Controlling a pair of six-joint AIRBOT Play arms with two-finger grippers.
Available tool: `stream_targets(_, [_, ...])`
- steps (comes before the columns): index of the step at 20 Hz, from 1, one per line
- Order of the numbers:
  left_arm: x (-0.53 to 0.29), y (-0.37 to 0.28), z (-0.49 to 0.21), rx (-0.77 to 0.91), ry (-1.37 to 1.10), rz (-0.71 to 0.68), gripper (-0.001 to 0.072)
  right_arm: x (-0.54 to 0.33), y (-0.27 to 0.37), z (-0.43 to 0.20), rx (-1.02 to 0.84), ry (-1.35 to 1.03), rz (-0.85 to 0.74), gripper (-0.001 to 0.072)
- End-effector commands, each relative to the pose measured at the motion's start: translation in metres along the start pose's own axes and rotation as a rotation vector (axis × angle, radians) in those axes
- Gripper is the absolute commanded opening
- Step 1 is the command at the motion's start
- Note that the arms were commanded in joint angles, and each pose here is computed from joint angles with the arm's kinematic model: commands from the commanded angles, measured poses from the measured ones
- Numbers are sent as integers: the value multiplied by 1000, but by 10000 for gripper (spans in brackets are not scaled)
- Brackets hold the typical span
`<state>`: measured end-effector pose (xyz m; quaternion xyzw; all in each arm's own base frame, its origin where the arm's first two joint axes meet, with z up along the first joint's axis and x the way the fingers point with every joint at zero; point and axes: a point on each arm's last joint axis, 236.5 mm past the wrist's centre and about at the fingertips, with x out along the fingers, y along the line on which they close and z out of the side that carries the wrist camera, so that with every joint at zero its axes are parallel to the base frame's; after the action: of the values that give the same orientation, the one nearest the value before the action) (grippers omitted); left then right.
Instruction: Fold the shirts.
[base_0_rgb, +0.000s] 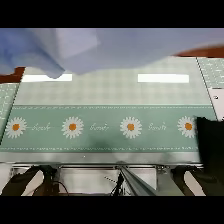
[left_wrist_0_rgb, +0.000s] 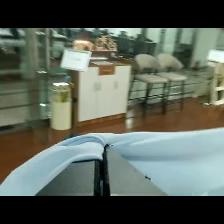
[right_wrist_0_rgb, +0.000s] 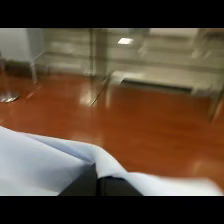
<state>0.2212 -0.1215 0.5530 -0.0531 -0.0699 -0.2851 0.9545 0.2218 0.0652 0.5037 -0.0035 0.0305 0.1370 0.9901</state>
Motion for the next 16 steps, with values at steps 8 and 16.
stream_targets(8, [-53, 13, -131, -99, 485, 161, 21, -39, 19, -68, 25, 220, 4, 16])
stream_targets(16, [24, 81, -401, -561, 858, 112, 21, 104, -49, -249, 295, 593, 13, 16])
